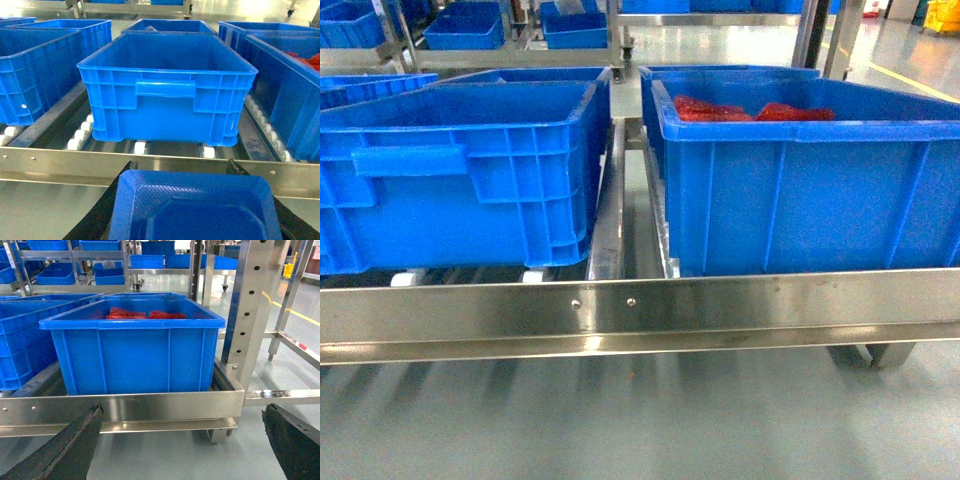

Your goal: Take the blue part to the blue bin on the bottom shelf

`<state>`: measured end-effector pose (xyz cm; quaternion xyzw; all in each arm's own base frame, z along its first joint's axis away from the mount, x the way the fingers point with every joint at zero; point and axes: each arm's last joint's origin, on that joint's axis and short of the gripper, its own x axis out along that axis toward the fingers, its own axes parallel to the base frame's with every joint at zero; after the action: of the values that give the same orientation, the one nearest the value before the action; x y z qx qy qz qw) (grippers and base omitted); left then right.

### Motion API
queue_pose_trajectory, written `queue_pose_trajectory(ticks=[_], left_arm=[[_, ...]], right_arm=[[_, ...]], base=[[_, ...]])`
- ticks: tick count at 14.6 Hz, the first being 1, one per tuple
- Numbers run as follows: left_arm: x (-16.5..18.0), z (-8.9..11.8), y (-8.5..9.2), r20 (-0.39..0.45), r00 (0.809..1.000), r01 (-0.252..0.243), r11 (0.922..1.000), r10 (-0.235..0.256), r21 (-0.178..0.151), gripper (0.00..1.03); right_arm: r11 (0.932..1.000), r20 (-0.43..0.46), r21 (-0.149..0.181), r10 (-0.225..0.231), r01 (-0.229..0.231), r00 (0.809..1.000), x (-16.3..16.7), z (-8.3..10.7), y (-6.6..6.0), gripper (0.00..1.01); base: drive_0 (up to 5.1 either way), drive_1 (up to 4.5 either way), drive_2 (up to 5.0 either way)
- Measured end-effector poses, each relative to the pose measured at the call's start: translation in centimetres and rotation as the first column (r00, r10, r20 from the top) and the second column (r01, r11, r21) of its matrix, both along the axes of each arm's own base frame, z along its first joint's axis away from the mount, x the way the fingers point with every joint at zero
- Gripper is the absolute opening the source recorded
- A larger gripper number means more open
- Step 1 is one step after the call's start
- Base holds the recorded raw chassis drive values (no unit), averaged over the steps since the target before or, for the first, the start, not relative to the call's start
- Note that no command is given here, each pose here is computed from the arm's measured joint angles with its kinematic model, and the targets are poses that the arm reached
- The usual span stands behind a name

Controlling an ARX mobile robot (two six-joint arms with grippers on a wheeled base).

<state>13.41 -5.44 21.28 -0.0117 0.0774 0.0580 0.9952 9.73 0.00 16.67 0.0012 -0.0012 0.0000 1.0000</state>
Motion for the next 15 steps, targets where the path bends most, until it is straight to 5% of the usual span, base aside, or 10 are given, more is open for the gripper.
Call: queue_pose_trajectory(ticks=[15], left_arm=[[0.00, 0.00, 0.00, 0.000, 1.000, 0.000, 1.0000, 0.000, 0.000, 0.43]], right_arm=[[1.0000, -0.002, 0.000, 0.000, 0.000, 1.000, 0.00, -0.02, 0.00, 0.98]], base=[[-0.1, 4.21, -4.4]])
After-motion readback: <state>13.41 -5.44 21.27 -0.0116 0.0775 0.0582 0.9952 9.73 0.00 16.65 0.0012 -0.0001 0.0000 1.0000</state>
